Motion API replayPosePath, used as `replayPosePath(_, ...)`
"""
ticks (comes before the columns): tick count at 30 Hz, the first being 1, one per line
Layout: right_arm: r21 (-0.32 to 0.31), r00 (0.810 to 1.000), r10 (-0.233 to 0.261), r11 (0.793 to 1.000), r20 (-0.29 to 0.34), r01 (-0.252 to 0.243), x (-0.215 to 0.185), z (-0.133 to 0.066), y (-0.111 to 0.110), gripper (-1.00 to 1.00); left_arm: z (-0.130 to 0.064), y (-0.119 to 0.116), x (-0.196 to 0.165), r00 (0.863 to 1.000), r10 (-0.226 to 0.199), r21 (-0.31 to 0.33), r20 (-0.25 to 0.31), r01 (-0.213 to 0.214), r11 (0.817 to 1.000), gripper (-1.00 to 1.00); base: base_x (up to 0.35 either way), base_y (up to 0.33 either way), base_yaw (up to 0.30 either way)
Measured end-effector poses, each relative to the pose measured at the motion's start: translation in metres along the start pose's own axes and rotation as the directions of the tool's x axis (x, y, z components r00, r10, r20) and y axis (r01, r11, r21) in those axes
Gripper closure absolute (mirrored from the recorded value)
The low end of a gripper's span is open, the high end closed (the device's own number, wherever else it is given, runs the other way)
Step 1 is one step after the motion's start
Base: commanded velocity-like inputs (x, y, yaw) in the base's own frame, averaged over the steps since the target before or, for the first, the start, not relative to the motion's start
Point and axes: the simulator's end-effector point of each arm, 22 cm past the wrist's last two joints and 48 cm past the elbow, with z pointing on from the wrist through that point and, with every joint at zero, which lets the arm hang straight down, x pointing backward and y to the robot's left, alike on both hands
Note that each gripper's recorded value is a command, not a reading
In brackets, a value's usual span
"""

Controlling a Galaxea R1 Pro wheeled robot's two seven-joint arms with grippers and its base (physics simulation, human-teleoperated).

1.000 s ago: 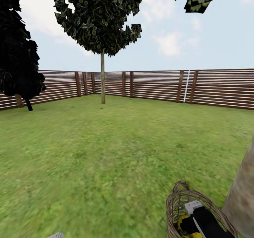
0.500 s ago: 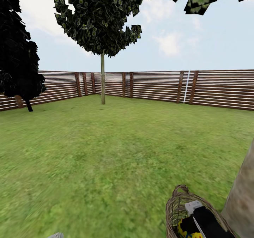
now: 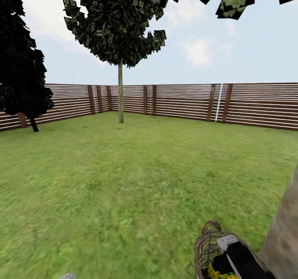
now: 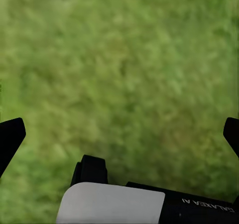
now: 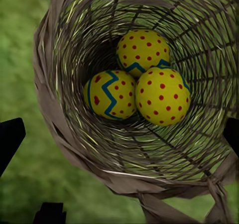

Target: Take the three Easter eggs out of the wicker basket on the lawn in the garden, then place them on the lawn next to a single tree (choose any tree) so that all three eggs are next to the same tree and none are left in the basket.

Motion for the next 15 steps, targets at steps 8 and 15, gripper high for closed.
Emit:
replayPosePath(8,0.001,1.0,0.0,1.0,0.0,0.0,-0.002,-0.0035,-0.0011,-1.0,-0.0036,-0.001,-0.0016,1.0,0.001,0.0,0.0,-0.001,1.0,-1.0,0.0,0.0,-0.25)
replayPosePath(15,0.001,1.0,0.0,1.0,0.0,0.0,-0.0019,-0.0035,-0.0011,-1.0,-0.0036,-0.0011,-0.0015,1.0,0.0,0.0,-0.001,0.0,1.0,-1.0,0.0,0.0,-0.279)
